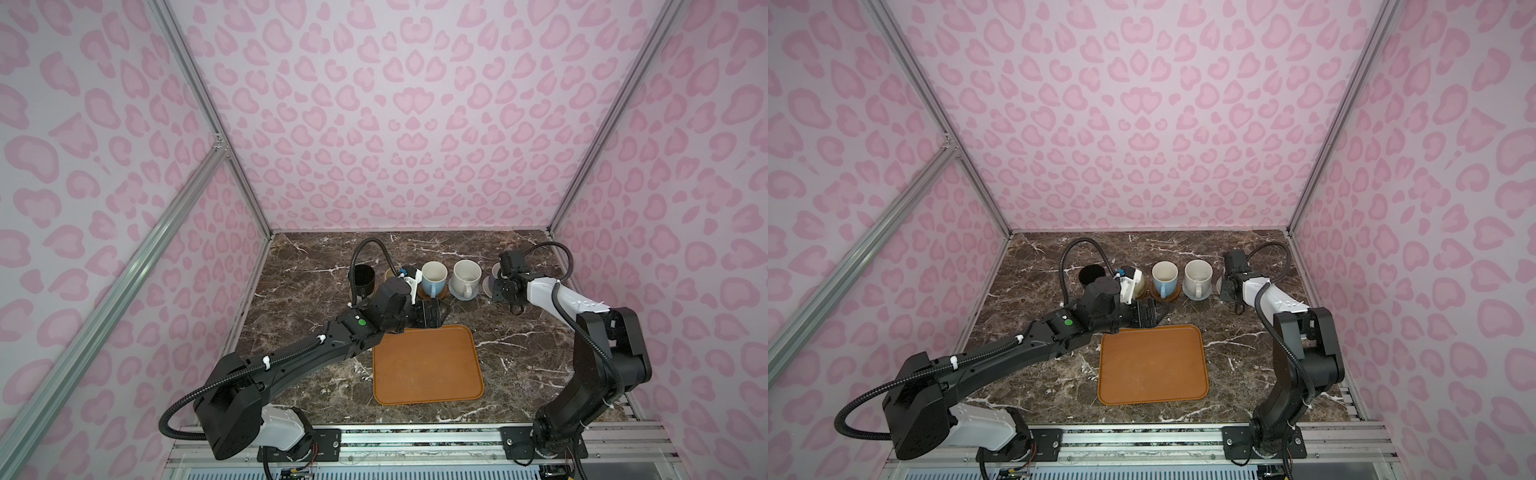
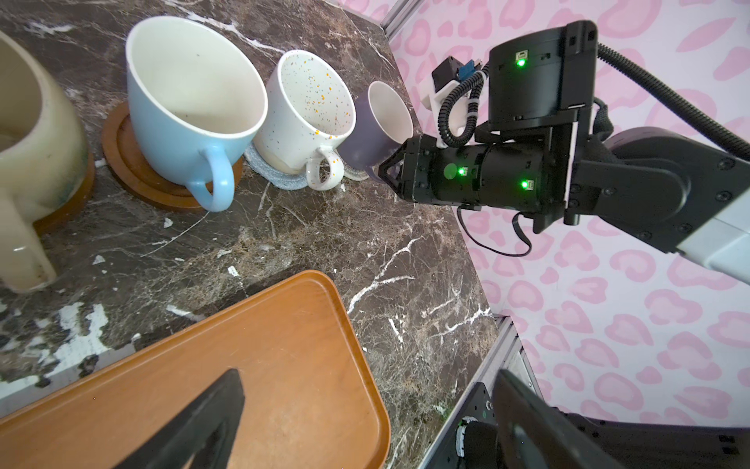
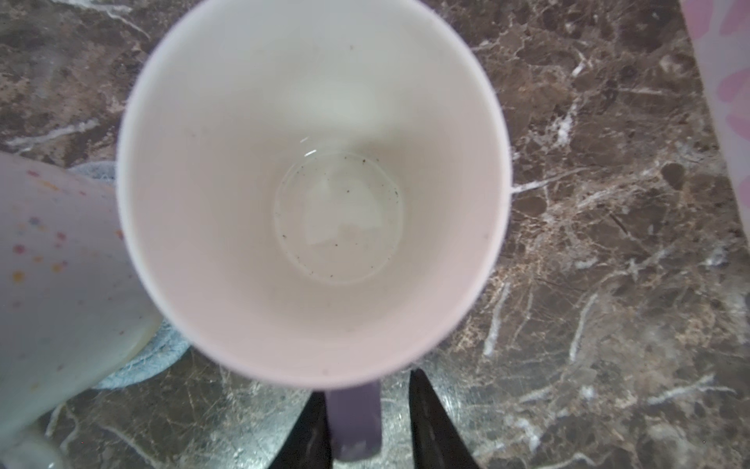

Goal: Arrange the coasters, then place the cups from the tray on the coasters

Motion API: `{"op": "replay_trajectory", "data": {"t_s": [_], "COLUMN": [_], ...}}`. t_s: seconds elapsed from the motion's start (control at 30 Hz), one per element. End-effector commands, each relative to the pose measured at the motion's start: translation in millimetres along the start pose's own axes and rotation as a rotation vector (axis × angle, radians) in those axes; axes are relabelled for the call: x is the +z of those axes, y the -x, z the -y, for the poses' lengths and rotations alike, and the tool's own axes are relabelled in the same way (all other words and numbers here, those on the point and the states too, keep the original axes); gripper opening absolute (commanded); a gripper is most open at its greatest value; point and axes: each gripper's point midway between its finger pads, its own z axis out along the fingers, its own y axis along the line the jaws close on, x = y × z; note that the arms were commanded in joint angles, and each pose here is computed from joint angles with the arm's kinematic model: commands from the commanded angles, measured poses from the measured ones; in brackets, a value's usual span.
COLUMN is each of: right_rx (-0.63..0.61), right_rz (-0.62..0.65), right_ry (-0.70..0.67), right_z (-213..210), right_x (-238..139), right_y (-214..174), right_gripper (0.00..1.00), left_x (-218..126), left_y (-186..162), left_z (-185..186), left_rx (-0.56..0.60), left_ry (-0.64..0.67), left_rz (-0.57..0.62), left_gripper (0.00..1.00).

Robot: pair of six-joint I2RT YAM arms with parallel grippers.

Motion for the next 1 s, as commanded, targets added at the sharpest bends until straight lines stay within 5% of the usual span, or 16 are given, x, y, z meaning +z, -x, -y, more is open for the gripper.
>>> {"op": "replay_trajectory", "data": {"t_s": [0.0,0.1,0.13,0.17,0.2,0.27,0.67,0.97], "right_rx": [0.001,0.005,0.009,0.014,0.022,0.037,0.08,-0.021], "right_rz": [0.041,0.112,0.146,0.171,0.2,0.241,0.418,0.58], "right_ry": [0.008,0.005,0.008,0.013,0.017,0.03,0.043,-0.01], "right_z": [-2,-1,-1,0,1,4,28,42], "right_x": [-9,-27,-36,-42,-49,-62,-91,-78], "right_y": [4,9,12,14,15,16,15,6], "right_gripper": [0.34,0.4,0.48,0.69,0.79,0.86,0.84,0.84], "left_x": [-9,-25,-32,-39,-47,-64,-180,-217], "left_y": [8,16,20,24,29,37,69,75], "left_z": [-6,-17,-22,-26,-33,-45,-121,-177], "left_rx": [0.0,0.017,0.035,0.046,0.06,0.078,0.235,0.222], "left_ry": [0.032,0.089,0.117,0.149,0.192,0.261,0.703,0.991], "left_rz": [0.041,0.099,0.122,0.143,0.173,0.24,0.717,0.768], "left_gripper": [0.97,0.97,0.97,0.97,0.97,0.97,0.98,0.99]}}
